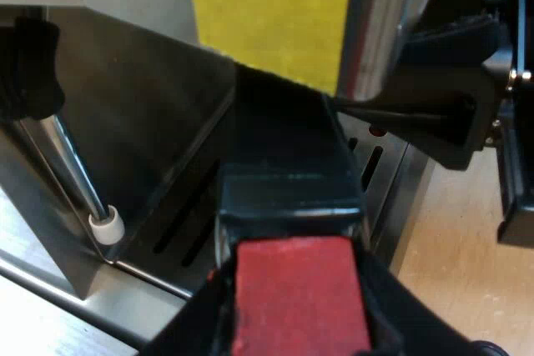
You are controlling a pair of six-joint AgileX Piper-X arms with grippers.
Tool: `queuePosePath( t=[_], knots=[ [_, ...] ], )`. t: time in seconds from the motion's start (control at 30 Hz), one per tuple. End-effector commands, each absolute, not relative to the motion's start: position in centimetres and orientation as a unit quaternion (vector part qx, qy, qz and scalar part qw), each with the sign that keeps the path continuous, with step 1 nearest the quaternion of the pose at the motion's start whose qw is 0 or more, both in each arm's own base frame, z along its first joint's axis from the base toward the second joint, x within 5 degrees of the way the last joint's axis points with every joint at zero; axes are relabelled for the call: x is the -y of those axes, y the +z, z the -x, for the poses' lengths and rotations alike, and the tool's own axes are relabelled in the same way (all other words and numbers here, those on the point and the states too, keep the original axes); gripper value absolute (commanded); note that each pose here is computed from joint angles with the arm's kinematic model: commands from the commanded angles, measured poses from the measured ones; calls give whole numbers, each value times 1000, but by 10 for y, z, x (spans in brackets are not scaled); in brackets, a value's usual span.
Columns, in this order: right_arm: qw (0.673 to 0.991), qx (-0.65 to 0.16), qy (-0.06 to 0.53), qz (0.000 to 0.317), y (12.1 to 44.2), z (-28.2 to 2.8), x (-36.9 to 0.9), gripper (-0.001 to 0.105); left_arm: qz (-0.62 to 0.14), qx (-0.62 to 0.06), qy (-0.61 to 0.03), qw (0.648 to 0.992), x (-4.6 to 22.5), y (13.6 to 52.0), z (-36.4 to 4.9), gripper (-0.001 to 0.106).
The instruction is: Put the handle in the coffee machine
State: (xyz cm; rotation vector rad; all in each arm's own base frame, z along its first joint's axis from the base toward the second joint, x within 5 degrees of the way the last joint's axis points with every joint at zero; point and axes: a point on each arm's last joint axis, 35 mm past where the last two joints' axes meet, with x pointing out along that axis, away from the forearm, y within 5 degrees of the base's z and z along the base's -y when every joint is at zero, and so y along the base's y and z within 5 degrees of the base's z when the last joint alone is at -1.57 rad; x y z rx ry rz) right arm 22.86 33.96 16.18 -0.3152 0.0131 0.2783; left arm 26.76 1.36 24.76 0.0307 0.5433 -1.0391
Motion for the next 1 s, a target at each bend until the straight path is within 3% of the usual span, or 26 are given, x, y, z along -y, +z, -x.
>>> queuePosePath(
  t=[0.03,0.33,0.87,1.0],
  knots=[
    [982,14,117,149,171,-239,-343,39,12,-140,-571,809,-9,276,-266,0],
    [988,32,88,122,181,-251,-343,39,12,-140,-571,809,-9,276,-267,0],
    [988,48,100,109,186,-254,-343,39,11,-146,-567,811,-10,275,-266,0],
    [981,72,124,133,190,-253,-344,39,5,-153,-560,814,-10,275,-267,0]
  ],
)
